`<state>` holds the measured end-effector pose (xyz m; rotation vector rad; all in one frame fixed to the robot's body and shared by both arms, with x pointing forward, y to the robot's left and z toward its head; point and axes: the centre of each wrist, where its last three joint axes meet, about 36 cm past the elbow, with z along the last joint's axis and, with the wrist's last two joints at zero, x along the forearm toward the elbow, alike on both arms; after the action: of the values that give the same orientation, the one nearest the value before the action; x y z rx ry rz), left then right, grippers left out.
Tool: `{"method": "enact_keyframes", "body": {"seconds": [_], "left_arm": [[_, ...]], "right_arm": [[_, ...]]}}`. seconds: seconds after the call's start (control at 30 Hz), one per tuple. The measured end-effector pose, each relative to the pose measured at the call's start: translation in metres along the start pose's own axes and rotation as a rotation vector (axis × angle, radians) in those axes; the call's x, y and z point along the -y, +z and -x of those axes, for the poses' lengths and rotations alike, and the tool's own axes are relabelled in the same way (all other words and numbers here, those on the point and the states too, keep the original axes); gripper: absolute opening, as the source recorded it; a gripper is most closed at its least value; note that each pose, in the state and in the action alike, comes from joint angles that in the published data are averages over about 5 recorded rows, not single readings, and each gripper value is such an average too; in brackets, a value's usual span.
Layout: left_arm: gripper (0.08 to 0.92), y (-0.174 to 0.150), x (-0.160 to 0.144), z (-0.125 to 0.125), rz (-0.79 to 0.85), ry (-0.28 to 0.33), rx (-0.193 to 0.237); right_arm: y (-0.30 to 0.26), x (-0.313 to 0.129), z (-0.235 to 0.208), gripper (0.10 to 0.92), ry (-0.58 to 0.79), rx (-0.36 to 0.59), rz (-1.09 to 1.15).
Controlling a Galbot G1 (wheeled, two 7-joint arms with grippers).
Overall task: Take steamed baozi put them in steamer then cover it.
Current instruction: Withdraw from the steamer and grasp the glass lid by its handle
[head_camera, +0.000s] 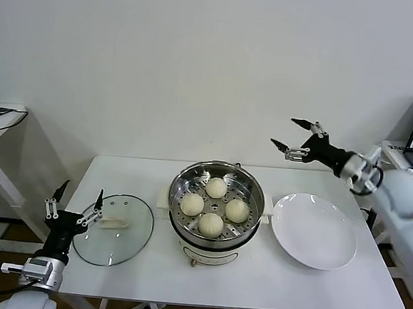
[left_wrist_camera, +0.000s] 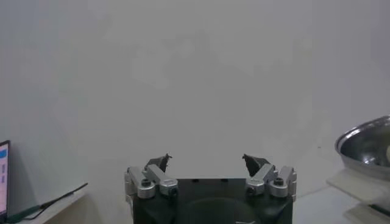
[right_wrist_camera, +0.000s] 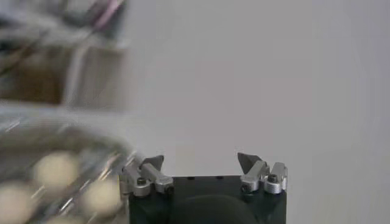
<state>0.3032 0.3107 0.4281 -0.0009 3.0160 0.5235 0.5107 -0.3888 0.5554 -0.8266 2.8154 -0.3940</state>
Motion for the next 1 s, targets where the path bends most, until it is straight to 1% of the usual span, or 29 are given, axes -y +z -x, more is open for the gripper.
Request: {"method": "enact_keyframes", "body": {"seconds": [0.13,0.23,0.43,0.6,0.73,1.0], "left_arm": [[0.823,0.006,0.003,0.0,0.007,0.011,-0.005],[0.823,0.011,0.005,0.0,0.014,0.01,-0.005],[0.823,0.024,0.007,-0.003,0.043,0.019,-0.011],[0.823,0.039,0.01,-0.008,0.115,0.028,-0.016],[0.823,0.056,0.01,-0.011,0.243,0.031,-0.005],[0.823,0.102,0.007,-0.022,0.627,0.07,0.021]], "right_arm": [[0.029,-0.045,-0.026,0.823,0.168,0.094,0.11],[0.05,-0.083,-0.048,0.823,0.281,0.137,0.176],[0.08,-0.148,-0.087,0.823,0.466,0.166,0.274],[0.09,-0.18,-0.107,0.823,0.578,0.175,0.321],[0.096,-0.195,-0.116,0.823,0.64,0.174,0.34],[0.107,-0.214,-0.122,0.823,0.71,0.162,0.355]]}}
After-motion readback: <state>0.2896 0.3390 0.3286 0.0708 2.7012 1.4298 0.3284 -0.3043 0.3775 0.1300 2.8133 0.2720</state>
